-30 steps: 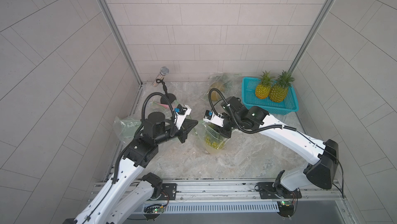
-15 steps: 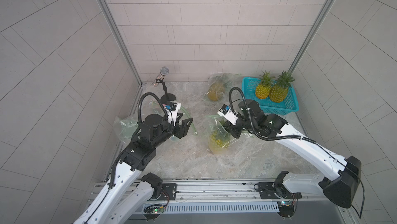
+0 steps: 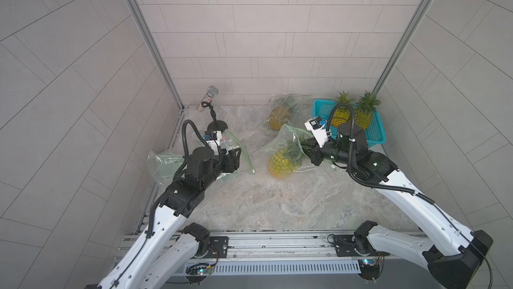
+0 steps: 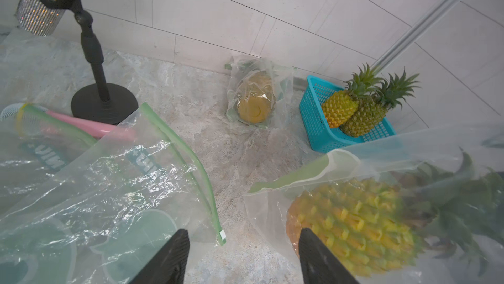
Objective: Open the zip-top bag and take out the pineapple
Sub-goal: Pick up the pineapple from the zipper food storage bag.
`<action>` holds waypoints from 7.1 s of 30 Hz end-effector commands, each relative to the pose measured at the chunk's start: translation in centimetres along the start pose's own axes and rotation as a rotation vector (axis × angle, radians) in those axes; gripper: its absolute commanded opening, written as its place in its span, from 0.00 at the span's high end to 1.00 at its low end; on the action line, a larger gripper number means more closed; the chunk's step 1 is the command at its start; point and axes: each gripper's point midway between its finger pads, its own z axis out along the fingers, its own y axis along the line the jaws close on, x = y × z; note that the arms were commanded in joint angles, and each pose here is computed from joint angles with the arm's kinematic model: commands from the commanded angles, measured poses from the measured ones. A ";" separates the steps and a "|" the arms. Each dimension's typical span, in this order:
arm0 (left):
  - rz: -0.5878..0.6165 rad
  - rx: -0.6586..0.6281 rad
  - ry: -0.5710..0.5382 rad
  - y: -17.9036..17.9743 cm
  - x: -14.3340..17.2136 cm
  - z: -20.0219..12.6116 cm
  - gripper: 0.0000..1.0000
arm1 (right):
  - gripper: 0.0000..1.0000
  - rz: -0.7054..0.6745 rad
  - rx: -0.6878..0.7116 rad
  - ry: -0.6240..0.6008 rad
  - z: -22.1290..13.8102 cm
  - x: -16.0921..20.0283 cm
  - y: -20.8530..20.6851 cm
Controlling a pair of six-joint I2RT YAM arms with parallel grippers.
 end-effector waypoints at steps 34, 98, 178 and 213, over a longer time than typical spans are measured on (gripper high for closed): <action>-0.463 0.208 0.023 -3.1 0.9 6.0 0.29 | 1.00 -0.017 -0.166 -0.394 -5.1 -12.0 4.7; -0.433 0.194 0.067 -2.6 5.1 7.5 1.00 | 1.00 -0.020 -0.144 -0.432 -5.8 -12.7 4.5; -0.173 -0.315 0.072 9.6 8.3 4.3 1.00 | 1.00 -0.088 -0.102 -0.745 -15.6 -14.0 6.5; -0.149 -0.449 0.042 11.6 7.3 2.5 1.00 | 1.00 -0.047 0.065 -0.793 -17.5 -13.4 4.2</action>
